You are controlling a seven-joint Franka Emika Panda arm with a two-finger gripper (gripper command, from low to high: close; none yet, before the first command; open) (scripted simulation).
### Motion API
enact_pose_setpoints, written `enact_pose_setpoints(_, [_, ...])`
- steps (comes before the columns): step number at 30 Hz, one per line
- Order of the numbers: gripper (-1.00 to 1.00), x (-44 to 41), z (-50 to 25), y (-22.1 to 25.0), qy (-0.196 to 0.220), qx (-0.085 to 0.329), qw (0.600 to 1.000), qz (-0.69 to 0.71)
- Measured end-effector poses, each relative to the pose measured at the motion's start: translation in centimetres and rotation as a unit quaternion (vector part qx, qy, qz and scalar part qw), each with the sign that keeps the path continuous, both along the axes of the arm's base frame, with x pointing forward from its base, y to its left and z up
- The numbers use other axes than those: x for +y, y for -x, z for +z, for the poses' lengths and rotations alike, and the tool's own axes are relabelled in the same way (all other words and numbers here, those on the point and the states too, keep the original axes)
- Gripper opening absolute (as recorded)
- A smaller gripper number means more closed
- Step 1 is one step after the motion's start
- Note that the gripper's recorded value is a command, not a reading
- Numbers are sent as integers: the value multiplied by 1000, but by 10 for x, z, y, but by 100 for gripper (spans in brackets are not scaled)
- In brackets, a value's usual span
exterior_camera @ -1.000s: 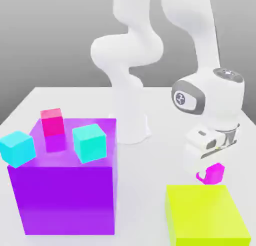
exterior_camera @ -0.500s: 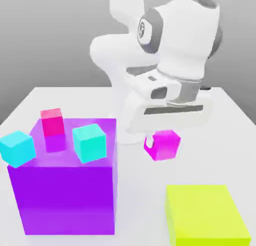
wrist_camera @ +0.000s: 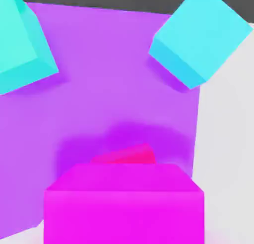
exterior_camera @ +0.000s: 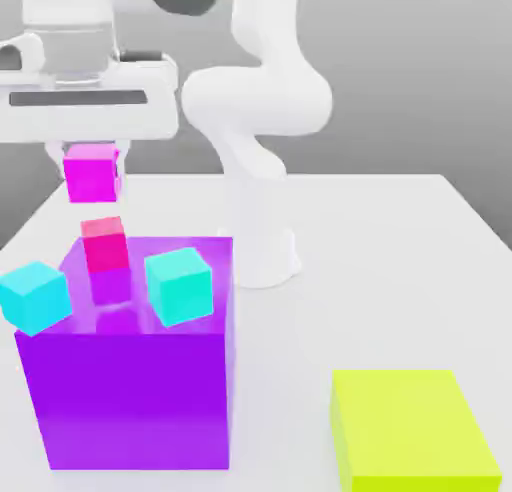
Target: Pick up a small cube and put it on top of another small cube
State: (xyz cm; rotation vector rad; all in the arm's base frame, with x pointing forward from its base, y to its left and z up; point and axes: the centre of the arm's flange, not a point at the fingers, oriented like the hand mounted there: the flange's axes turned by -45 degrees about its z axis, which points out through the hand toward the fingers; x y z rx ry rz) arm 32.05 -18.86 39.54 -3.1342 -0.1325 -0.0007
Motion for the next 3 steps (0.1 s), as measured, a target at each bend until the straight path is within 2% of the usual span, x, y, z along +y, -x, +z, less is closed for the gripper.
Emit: enact_pose_setpoints(3, [100,0,0,0,0,0,1000,0])
